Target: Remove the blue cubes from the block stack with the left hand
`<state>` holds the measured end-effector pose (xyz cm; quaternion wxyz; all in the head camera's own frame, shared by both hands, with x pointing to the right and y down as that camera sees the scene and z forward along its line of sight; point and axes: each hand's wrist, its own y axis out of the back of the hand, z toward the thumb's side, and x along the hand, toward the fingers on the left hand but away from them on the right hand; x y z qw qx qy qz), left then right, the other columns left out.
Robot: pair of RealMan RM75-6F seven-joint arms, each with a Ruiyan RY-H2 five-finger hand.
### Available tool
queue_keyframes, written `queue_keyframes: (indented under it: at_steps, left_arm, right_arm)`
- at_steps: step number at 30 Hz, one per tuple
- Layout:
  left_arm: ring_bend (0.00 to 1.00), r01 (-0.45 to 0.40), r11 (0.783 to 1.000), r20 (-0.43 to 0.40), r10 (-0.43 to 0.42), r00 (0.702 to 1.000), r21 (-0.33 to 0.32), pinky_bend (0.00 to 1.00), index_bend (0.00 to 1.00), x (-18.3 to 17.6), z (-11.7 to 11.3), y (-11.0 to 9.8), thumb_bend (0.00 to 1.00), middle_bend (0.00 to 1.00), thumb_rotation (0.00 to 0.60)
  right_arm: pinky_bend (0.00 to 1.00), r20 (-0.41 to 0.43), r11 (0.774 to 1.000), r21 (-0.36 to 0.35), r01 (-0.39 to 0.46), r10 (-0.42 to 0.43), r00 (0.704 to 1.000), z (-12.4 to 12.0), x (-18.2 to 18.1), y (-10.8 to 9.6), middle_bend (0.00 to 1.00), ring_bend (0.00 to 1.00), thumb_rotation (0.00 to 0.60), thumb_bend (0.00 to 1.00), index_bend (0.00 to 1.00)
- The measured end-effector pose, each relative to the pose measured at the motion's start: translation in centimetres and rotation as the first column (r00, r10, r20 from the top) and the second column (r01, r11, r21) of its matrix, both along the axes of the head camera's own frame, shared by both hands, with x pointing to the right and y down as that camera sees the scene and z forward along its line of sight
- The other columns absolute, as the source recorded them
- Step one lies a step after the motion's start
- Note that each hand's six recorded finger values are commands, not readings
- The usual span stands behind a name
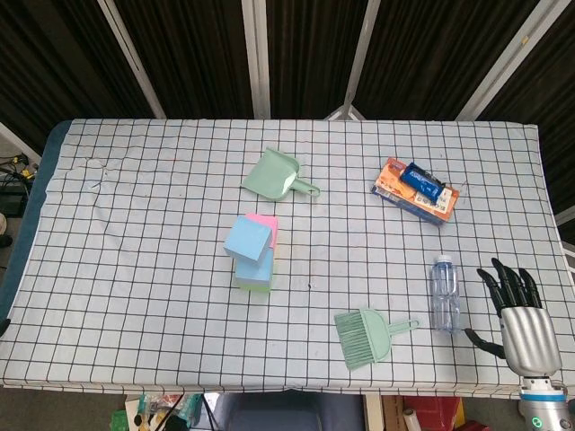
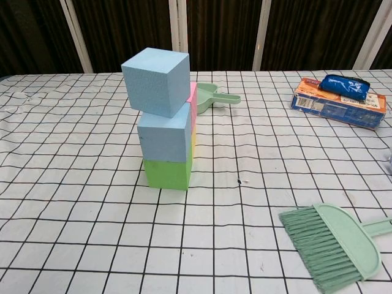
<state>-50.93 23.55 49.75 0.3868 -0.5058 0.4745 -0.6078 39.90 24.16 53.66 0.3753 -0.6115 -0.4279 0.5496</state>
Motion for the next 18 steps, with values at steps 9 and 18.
queue_keyframes:
  at_steps: [9, 18]
  left_arm:
    - [0.0, -0.01, 1.0, -0.004, 0.01, 1.0, 0.005, 0.16, 0.0, 0.13, -0.27, 0.14, 0.1, 0.0, 0.6]
    - [0.0, -0.026, 0.999, 0.034, 0.028, 0.999, -0.038, 0.16, 0.0, 0.4, 0.59, -0.08, 0.1, 0.0, 0.6]
  right_arm:
    - [0.0, 0.005, 1.0, -0.001, 0.004, -0.004, 1.0, -0.11, -0.16, 0.17, 0.03, 0.1, 0.6, 0.12, 0.16]
    - [0.0, 0.002, 1.0, -0.018, 0.001, -0.001, 1.0, 0.09, 0.04, 0.27, 0.03, 0.1, 0.6, 0.12, 0.16]
